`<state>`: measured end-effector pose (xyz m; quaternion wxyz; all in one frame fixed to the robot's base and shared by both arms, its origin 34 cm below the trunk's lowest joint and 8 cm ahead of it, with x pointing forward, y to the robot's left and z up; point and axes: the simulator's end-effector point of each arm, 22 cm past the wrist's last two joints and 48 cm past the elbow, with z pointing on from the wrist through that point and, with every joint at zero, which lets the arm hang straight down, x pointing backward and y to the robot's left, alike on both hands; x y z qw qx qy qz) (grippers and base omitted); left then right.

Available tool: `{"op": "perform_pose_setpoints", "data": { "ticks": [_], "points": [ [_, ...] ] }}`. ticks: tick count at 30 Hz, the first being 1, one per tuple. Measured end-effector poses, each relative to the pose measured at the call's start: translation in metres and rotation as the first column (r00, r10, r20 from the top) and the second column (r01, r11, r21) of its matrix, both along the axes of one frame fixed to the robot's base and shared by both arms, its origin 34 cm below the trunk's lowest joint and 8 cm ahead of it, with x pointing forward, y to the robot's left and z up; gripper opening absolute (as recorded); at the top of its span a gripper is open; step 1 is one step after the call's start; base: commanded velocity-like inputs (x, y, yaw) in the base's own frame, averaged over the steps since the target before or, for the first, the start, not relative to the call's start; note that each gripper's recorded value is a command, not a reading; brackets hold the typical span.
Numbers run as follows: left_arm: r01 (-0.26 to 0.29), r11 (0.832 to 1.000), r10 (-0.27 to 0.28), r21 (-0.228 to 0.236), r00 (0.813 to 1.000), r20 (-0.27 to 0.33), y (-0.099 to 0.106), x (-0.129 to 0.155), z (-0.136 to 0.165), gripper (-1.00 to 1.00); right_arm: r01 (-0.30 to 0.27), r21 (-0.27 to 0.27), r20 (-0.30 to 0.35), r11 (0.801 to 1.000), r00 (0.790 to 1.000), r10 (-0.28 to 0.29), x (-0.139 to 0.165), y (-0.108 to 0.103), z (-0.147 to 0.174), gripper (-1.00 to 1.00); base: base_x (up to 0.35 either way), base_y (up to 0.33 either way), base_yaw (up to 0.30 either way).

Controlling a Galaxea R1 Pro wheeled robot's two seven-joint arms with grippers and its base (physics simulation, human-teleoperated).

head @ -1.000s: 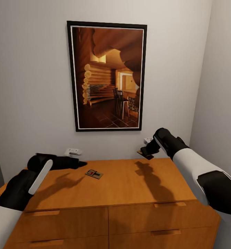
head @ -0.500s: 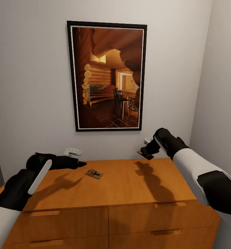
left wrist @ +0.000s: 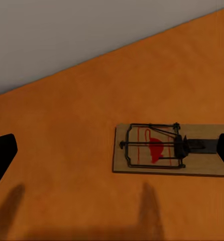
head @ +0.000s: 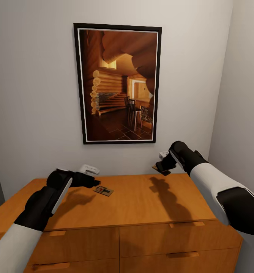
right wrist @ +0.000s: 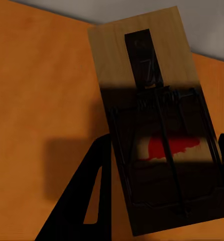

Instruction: Take the four mousetraps from the cabinet in the bathroom and place them on the bathroom floor. Make sure all four end up on the same floor surface, and ensure that at least two of them are either under or directly next to the same bathroom sink.

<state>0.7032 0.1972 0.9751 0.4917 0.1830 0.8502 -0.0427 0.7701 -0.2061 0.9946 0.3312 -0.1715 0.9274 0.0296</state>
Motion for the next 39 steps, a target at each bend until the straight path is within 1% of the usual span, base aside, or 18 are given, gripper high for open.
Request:
{"op": "perform_pose_setpoints", "data": {
  "ticks": [2, 5, 6, 11, 16, 23, 25, 30, 33, 34, 36, 39],
  "points": [
    [-0.001, 1.0, 0.001, 0.001, 1.0, -0.009, -0.003, 0.001, -0.004, 1.0, 0.003, -0.003, 0.001, 1.0, 1.0, -0.003, 0.0, -0.001, 0.0, -1.0, 0.0, 0.0, 0.0],
    [-0.009, 1.0, 0.009, 0.002, 0.999, -0.039, -0.004, 0.003, -0.016, 1.0, 0.006, -0.007, 0.001, 1.0, 1.0, -0.006, 0.001, -0.002, 0.0, -1.0, 0.0, 0.0, 0.0],
    [-0.016, 1.0, 0.016, 0.004, 0.998, -0.059, -0.002, 0.005, -0.023, 1.0, 0.007, -0.008, 0.001, 1.0, 1.0, -0.007, 0.001, -0.002, -0.001, -1.0, 0.0, 0.0, 0.0],
    [-0.044, 0.999, 0.045, 0.01, 0.992, -0.121, 0.008, 0.014, -0.04, 1.0, 0.008, -0.009, 0.002, 1.0, 1.0, -0.008, 0.001, -0.002, -0.001, -1.0, 0.0, 0.0, 0.0],
    [-0.073, 0.997, 0.071, -0.004, 0.988, -0.139, 0.019, 0.021, -0.039, 1.0, 0.009, -0.01, 0.003, 1.0, 1.0, -0.009, 0.001, -0.003, 0.0, -1.0, 0.0, 0.0, 0.0],
    [-0.092, 0.996, 0.088, -0.023, 0.988, -0.124, 0.025, 0.025, -0.029, 1.0, 0.01, -0.013, 0.003, 1.0, 1.0, -0.01, 0.001, -0.003, -0.001, -1.0, 0.0, 0.0, 0.0],
    [-0.098, 0.995, 0.094, -0.035, 0.99, -0.103, 0.028, 0.027, -0.017, 1.0, 0.01, -0.015, 0.003, 1.0, 1.0, -0.01, 0.001, -0.004, -0.001, -1.0, 0.0, 0.0, 0.0],
    [-0.119, 0.988, 0.117, -0.095, 0.993, -0.032, 0.036, 0.03, 0.019, 1.0, 0.011, -0.017, 0.003, 1.0, 1.0, -0.011, 0.001, -0.004, -0.001, -1.0, 0.0, 0.0, 0.0],
    [-0.117, 0.987, 0.116, -0.109, 0.993, -0.015, 0.031, 0.031, 0.027, 1.0, 0.011, -0.017, 0.003, 1.0, 1.0, -0.011, 0.001, -0.004, -0.001, -1.0, 0.0, 0.0, 0.0],
    [-0.12, 0.986, 0.119, -0.112, 0.993, -0.012, 0.025, 0.032, 0.028, 1.0, 0.011, -0.018, 0.004, 1.0, 1.0, -0.011, 0.001, -0.004, -0.001, -1.0, 0.0, 0.0, 0.0],
    [-0.131, 0.986, 0.131, -0.104, 0.991, -0.011, 0.019, 0.033, 0.027, 1.0, 0.011, -0.018, 0.004, 1.0, 1.0, -0.011, 0.001, -0.004, -0.001, -1.0, 0.0, 0.0, 0.0],
    [-0.166, 0.984, 0.166, -0.068, 0.986, -0.008, 0.009, 0.039, 0.028, 1.0, 0.011, -0.017, 0.004, 1.0, 1.0, -0.011, 0.001, -0.004, -0.001, -1.0, 0.0, 0.0, 0.0]
  ]
}}
